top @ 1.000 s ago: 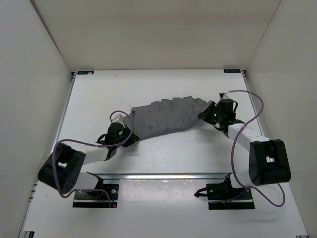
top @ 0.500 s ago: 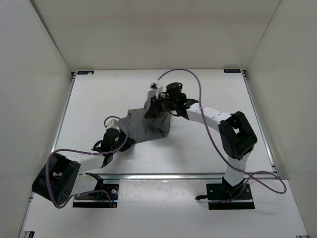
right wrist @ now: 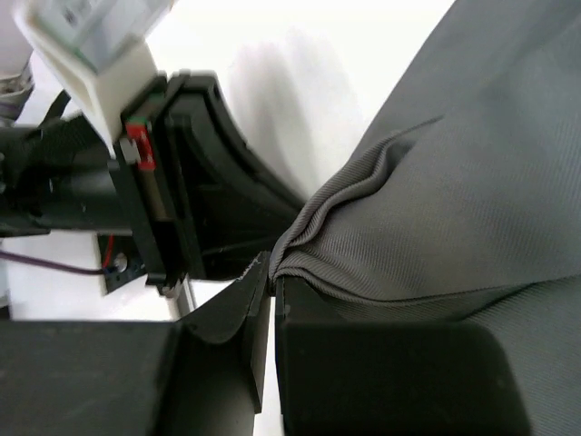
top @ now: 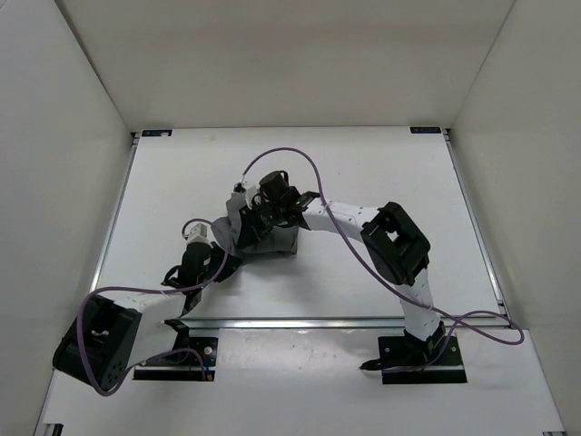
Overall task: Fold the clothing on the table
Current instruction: Fold the skirt
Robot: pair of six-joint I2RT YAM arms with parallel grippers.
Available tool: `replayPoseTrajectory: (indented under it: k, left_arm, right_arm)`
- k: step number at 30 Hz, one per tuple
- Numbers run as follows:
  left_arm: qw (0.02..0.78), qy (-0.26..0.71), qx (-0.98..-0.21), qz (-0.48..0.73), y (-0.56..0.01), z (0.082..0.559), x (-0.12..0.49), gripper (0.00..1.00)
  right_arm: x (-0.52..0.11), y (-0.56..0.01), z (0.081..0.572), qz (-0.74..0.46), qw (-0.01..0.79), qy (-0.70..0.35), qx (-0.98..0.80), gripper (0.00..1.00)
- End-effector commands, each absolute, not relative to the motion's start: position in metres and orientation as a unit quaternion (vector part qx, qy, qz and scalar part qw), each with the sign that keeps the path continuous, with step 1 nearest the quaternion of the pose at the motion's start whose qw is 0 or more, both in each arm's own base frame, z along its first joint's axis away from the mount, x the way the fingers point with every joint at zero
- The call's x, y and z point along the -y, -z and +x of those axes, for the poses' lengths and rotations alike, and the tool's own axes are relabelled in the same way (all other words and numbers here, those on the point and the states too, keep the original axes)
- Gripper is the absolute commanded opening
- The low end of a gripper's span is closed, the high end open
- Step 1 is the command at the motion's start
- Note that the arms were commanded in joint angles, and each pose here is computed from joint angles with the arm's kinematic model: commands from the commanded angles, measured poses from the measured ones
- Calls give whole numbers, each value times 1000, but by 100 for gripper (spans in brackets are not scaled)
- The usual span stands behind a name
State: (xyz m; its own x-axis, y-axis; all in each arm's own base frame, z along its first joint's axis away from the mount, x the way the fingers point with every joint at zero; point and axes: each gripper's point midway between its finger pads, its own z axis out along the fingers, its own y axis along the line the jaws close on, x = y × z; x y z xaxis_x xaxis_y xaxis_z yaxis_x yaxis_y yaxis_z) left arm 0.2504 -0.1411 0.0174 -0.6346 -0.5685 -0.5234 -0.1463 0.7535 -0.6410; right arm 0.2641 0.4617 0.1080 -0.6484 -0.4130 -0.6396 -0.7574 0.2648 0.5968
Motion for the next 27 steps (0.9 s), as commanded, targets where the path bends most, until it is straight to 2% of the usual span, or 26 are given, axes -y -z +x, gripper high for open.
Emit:
replayPoseTrajectory:
  k: [1, 7, 9, 12, 15, 17, 20, 23, 24, 27]
  left_arm:
    - [378, 279, -857, -214, -12, 244, 132, 0]
    - [388, 281, -852, -210, -14, 244, 129, 0]
    - [389, 284, -850, -212, -16, 246, 129, 0]
    - [390, 287, -850, -208, -16, 244, 130, 1]
    - [398, 289, -845, -211, -22, 245, 129, 13]
    - [425, 286, -830, -221, -35, 247, 125, 16]
    - [453, 295, -805, -243, -53, 248, 113, 30]
    - [482, 304, -775, -272, -80, 251, 98, 52]
    - [500, 309, -762, -272, -96, 254, 94, 54]
    - [491, 287, -776, -274, -95, 247, 88, 62]
  right_arm:
    - [-469, -112, 250, -374, 166, -504, -761, 0]
    - [-480, -107, 242, -403, 112, -511, -751, 1]
    - [-482, -116, 244, -414, 115, -520, -738, 12]
    - [-485, -125, 243, -432, 121, -536, -715, 37]
    - [-481, -149, 244, -448, 144, -557, -685, 43]
    - [-478, -168, 247, -449, 179, -559, -674, 44]
    - [-461, -196, 248, -445, 224, -555, -666, 47]
    - [-440, -214, 251, -428, 248, -558, -667, 48]
    - [-434, -220, 252, -420, 259, -556, -669, 49]
    - [-417, -228, 258, -392, 298, -556, -669, 49]
